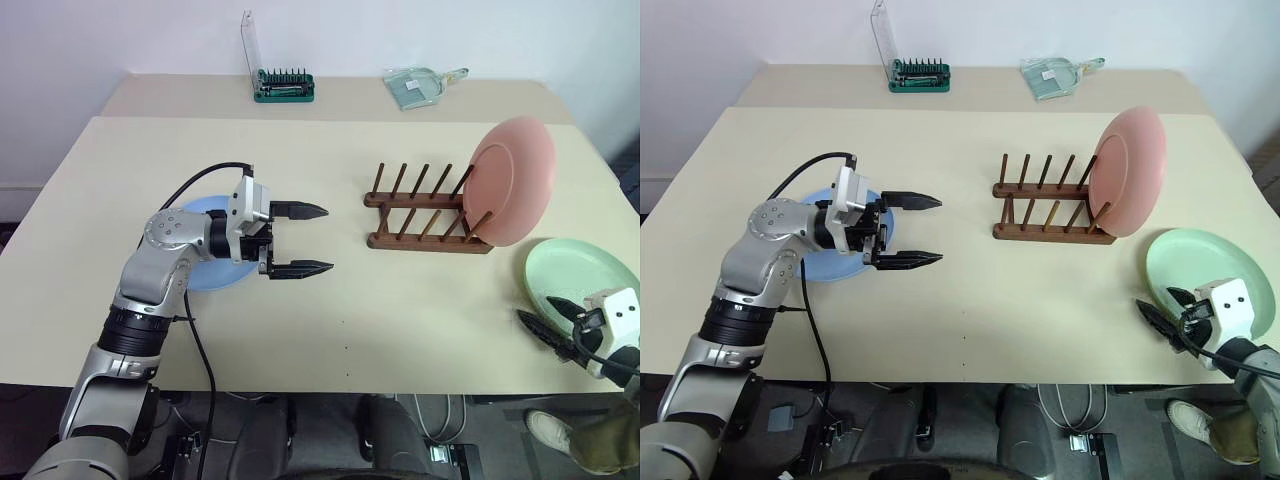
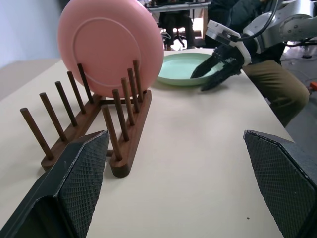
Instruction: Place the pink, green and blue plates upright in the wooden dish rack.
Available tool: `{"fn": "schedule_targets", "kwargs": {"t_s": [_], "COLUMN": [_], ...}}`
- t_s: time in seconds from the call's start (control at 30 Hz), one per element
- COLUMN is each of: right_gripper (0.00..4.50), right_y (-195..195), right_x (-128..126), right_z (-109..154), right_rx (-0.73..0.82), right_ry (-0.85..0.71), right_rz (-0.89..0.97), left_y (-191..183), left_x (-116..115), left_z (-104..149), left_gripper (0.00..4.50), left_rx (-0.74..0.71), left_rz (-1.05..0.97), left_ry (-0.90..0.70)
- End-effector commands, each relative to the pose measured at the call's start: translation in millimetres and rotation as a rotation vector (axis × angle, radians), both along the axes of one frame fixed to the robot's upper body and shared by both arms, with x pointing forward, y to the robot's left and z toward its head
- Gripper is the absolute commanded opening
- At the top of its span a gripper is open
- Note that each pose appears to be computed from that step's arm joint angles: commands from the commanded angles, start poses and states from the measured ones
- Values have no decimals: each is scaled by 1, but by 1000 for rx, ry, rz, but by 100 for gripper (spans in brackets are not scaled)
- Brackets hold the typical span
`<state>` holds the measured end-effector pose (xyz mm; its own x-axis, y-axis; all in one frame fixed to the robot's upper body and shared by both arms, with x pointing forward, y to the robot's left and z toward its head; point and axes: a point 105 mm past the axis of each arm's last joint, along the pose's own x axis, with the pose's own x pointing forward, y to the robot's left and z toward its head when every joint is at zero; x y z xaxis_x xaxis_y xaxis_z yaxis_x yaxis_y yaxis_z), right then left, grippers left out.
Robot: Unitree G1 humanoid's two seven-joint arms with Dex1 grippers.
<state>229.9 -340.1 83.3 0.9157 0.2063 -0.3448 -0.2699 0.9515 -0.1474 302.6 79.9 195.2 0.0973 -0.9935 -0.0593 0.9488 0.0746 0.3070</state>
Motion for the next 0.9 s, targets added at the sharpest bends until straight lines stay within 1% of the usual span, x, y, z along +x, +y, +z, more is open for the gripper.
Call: {"fn": "schedule_targets", "kwargs": {"t_s": [0.03,0.07,0.1,0.13,0.23,0.33,0.37,0.47,0.5,0.6,0.63,0.67,0.73,0.83,0.9], "right_gripper": [69,12,4,4,4,4,4,4,4,4,4,4,4,4,4], "right_y": [-1,2,3,7,10,-19,-31,-41,-41,-27,-22,-20,-2,22,44], "right_x": [1,2,3,4,12,23,26,32,35,38,38,38,36,35,35], "right_z": [6,11,14,21,53,78,87,110,127,180,193,200,230,256,274], "right_rx": [4,20,31,61,168,150,121,106,130,265,293,309,381,413,532], "right_ry": [-18,-30,-40,-64,-191,-333,-386,-501,-574,-786,-832,-858,-944,-996,-1014], "right_rz": [-5,2,7,23,17,-127,-187,-234,-241,-189,-167,-157,-62,48,150], "left_y": [-2,-2,-2,-2,-2,-2,-2,-2,-2,-2,-2,-2,-2,0,1], "left_x": [-4,-4,-4,-3,-3,-2,-2,-2,-1,-1,-1,0,0,0,1], "left_z": [9,9,9,9,9,9,9,10,10,10,11,11,12,12,12], "left_gripper": [450,450,450,450,450,450,450,450,450,450,450,450,450,450,450], "left_rx": [-7,-7,-7,-7,-8,-11,-12,-13,-15,-17,-18,-18,-21,-23,-24], "left_rz": [-14,-14,-14,-13,-12,-11,-11,-10,-9,-6,-5,-4,1,9,17], "left_ry": [-44,-43,-43,-42,-40,-38,-38,-39,-39,-40,-41,-41,-45,-50,-51]}}
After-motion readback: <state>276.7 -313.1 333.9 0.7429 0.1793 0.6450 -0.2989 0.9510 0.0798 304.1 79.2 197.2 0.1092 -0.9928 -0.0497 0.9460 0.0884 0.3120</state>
